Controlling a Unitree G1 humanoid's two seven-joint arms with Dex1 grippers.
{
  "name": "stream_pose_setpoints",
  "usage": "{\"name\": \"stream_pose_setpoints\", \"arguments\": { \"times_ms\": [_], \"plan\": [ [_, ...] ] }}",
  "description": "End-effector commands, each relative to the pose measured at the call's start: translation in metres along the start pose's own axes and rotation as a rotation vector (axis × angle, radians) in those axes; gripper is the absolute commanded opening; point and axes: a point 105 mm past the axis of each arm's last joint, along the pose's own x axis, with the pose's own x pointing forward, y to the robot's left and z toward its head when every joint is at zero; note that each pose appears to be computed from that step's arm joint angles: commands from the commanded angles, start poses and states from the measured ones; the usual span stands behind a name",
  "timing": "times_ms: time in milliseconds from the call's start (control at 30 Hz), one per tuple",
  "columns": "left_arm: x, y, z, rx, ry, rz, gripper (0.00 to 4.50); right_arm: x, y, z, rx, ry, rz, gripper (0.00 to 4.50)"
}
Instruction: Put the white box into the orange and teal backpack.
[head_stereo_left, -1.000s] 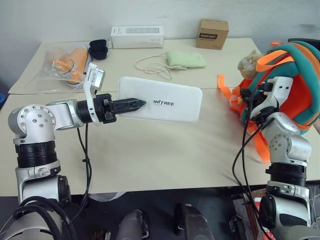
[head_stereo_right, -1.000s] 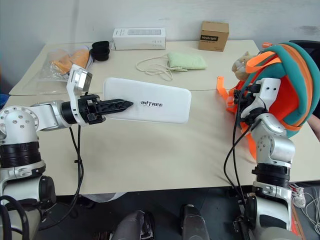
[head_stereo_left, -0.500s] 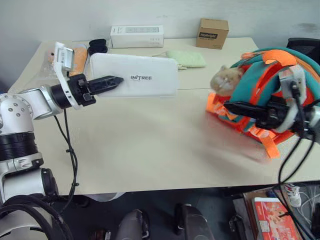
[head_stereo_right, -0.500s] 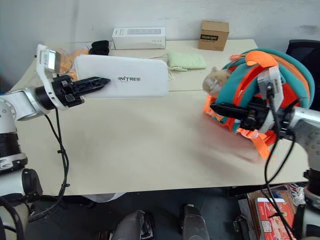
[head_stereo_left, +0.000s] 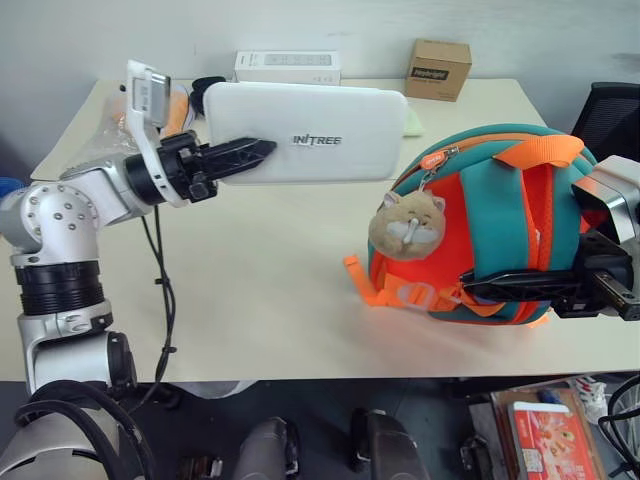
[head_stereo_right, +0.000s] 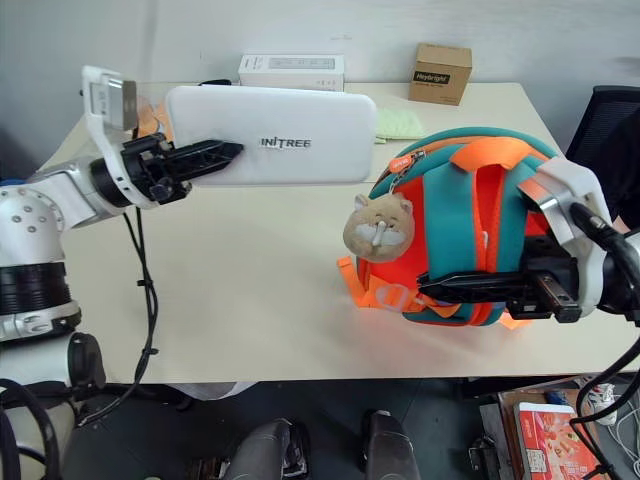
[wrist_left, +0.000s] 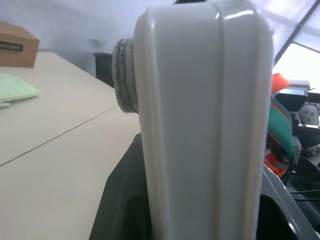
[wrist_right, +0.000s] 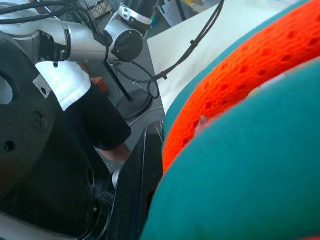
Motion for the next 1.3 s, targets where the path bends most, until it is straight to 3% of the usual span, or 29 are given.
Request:
{"name": "stream_pose_setpoints", "arguments": {
  "times_ms": [33,233,533,767,1033,1167,1300],
  "plan": [
    [0.013,-0.013,0.008,0.127,0.019,-0.072,1.29,-0.006,-0.001,0.001,-0.021,0.009,-0.022,0.01],
    [0.031,-0.003,-0.022,0.317,0.183,-0.097,1.29,-0.013,-0.006,-0.008,0.020,0.009,-0.047,0.01],
    [0.057,-0.010,-0.035,0.420,0.303,-0.270,1.29,-0.010,-0.016,-0.020,0.027,0.013,-0.071,0.01],
    [0.100,-0.015,-0.043,0.495,0.328,-0.369,1.29,0.002,-0.026,-0.029,-0.001,0.048,-0.071,0.01],
    [0.149,-0.026,-0.083,0.574,0.327,-0.402,1.29,0.013,-0.027,-0.030,-0.018,0.051,-0.063,0.01],
    [0.141,-0.021,-0.070,0.545,0.286,-0.367,1.29,0.012,-0.024,-0.032,-0.015,0.061,-0.067,0.01],
    [0.101,-0.006,-0.045,0.495,0.274,-0.320,1.29,0.002,-0.013,-0.030,-0.014,0.087,-0.067,0.01]
  ]
}}
